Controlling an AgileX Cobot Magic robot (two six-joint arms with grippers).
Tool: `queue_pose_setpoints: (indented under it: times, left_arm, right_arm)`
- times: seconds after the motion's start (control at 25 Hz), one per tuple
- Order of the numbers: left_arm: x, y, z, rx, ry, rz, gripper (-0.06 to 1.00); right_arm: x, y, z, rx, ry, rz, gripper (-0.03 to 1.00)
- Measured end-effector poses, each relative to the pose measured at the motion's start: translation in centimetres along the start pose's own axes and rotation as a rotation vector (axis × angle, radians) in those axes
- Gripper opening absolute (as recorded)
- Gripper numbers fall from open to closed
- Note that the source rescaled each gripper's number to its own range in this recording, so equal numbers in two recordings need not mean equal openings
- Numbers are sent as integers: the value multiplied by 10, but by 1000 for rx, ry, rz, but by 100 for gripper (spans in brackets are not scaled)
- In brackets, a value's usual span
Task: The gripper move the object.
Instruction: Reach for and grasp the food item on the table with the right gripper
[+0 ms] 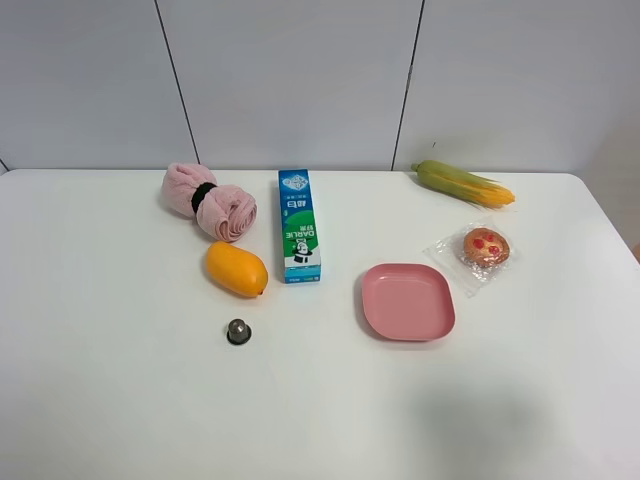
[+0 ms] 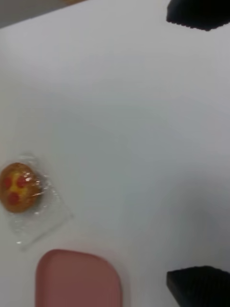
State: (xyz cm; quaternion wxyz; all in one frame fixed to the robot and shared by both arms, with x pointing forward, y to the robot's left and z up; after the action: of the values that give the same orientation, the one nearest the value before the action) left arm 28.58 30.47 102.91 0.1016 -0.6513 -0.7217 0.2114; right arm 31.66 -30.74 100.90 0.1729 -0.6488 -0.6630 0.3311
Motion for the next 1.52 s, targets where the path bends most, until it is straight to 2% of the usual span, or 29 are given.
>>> queue_pose_setpoints:
  times: [0.12,0.48,0.68,0.84,1.04,1.32,1.52]
  left_arm:
    - [0,0,0,0,0,0,100]
    - [0,0,0,0,0,0,100]
    - [0,0,0,0,0,0,100]
    - [0,0,0,0,0,0,100]
    - [0,0,0,0,0,0,100]
    - [0,0,0,0,0,0,100]
    - [0,0,0,0,0,0,100]
  right_arm:
    - [-3,7,-14,69,-1,-16,100]
    - [-27,9,-122,54,41,-12,100]
    - [-37,35,-170,93,73,-19,100]
    - [-40,69,-191,162,84,-30,100]
    - [-39,114,-199,256,80,-48,100]
    - [-32,173,-184,392,71,-74,100]
    - [-29,213,-183,376,67,-76,100]
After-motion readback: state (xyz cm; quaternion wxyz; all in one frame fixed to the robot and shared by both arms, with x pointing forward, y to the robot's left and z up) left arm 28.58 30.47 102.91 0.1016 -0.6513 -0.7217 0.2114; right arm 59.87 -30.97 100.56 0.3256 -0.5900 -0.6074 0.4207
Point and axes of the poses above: a point on each arm's last joint axis where the gripper is mounted, y pointing out along that axis toward the gripper, x along the wrist's bending axis when the last joint is at zero, z = x × y, the point moved 6 cm from there along y, pointing out along that axis toward the gripper, and after that the axes turned 10 degrees about -y, right-handed, at the moved point
